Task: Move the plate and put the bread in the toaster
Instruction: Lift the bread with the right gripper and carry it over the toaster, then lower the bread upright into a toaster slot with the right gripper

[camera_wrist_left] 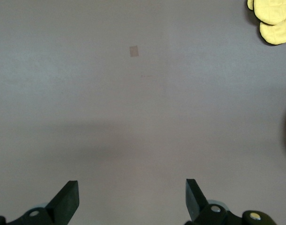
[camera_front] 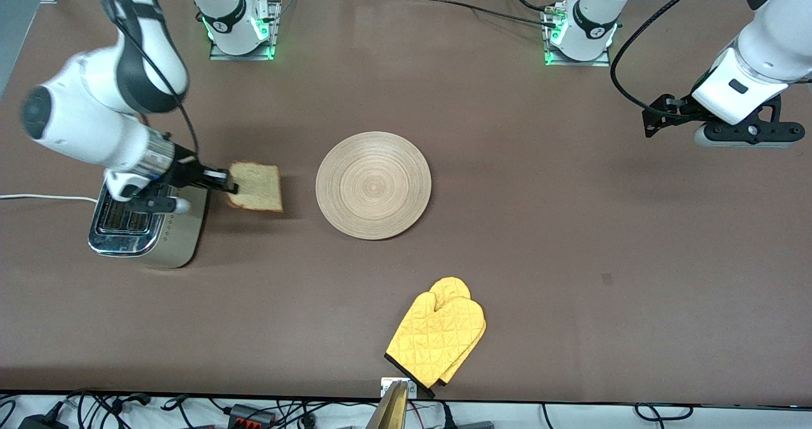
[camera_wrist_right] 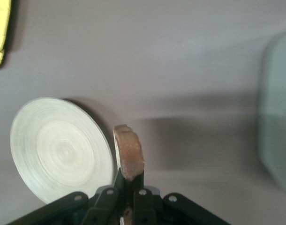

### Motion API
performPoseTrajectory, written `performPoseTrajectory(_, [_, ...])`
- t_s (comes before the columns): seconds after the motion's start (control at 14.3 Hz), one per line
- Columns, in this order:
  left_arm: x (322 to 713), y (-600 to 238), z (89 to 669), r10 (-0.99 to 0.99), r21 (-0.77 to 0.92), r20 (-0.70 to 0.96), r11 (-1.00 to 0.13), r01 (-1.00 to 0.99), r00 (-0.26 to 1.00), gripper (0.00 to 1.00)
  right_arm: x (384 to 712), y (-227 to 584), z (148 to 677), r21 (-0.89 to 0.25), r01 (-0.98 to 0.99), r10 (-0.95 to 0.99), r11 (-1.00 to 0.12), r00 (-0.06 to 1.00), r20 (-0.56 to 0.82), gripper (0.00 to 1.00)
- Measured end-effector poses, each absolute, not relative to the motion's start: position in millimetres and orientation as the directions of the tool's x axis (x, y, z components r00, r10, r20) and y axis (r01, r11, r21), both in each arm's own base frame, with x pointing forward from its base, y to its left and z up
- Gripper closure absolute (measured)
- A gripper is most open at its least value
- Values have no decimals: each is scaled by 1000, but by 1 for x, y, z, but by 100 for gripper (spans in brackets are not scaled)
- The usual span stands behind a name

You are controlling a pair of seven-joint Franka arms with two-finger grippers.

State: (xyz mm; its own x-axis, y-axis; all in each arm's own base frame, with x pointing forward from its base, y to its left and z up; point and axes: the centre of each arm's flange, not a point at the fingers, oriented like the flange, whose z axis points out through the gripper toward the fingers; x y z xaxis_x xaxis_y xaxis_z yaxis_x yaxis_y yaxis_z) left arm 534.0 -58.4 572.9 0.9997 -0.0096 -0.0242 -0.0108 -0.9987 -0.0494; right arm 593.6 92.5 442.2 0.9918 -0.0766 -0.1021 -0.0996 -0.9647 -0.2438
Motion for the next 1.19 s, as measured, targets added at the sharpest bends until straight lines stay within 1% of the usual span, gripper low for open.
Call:
performPoseTrajectory(0.14, [534, -59, 573, -10, -49, -24, -999, -11, 1000, 0, 600, 71, 500, -174, -88, -62, -981, 987, -151, 91])
performPoseTrajectory(0.21, [534, -59, 573, -10, -49, -24, -999, -11, 1000, 0, 603, 57, 521, -129, -83, -60, -988, 983, -174, 91])
performPoseTrajectory(0.35, [534, -59, 573, -11, -49, -24, -999, -12, 1000, 0, 611, 37, 546, -17, -20, -16, -1000, 981, -196, 91])
performPoseTrajectory(0.56, [534, -59, 573, -11, -49, -24, -999, -12, 1000, 0, 631, 13, 537, 181, 94, 52, -979, 974, -222, 91])
performPoseTrajectory(0.7, [534, -59, 573, -11, -49, -24, -999, -12, 1000, 0, 644, 3, 525, 278, 142, 77, -950, 970, -232, 91])
performPoseTrajectory(0.84, [534, -59, 573, -11, -49, -24, -999, -12, 1000, 0, 654, -7, 515, 313, 159, 89, -936, 970, -228, 91])
performPoseTrajectory(1.19, [534, -59, 573, -11, -49, -24, -999, -12, 1000, 0, 671, -15, 492, 327, 165, 96, -931, 972, -215, 91])
